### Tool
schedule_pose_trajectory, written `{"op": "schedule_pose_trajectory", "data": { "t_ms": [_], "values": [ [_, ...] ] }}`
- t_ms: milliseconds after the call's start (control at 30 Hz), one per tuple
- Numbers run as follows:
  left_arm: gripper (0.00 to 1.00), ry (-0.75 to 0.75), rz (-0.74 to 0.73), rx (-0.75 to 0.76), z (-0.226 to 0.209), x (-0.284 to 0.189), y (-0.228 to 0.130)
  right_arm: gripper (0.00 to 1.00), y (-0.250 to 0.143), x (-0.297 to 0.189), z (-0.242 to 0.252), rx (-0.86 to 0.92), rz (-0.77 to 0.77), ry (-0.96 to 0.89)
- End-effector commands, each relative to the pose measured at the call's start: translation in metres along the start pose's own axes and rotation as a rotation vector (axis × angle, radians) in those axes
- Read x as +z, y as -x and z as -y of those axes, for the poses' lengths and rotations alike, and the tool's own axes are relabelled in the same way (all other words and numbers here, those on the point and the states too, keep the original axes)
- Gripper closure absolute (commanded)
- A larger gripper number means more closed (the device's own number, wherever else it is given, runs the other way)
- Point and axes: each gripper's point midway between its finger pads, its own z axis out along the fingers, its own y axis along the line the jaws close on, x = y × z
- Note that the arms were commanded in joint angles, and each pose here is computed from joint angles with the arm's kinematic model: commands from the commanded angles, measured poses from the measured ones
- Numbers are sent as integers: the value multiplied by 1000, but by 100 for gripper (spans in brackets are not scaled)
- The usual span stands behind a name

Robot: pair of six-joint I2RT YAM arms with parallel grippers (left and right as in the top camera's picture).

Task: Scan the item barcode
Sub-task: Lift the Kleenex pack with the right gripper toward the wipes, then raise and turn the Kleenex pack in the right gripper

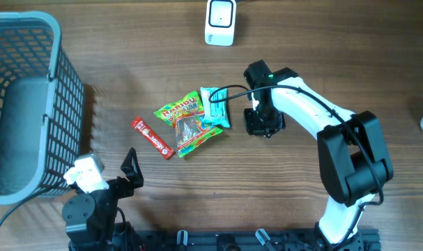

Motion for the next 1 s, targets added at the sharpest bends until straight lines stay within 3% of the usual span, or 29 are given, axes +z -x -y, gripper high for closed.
{"op": "schedule_pose_trajectory", "data": {
  "t_ms": [0,167,333,633,833,967],
  "values": [
    [0,5,5,17,-1,0,0,96,9,-7,-44,-103,38,240],
    [0,5,5,17,-1,0,0,96,23,-19,-78,-102,86,418],
    [0,5,5,17,-1,0,0,96,51,0,-16,202,224,70],
    [0,5,5,17,-1,0,0,96,30,24,1,203,176,3],
    [0,5,5,17,-1,0,0,95,-14,11,68,289,40,-319],
    [0,5,5,17,-1,0,0,96,-10,-3,52,249,15,-244]
  ]
}}
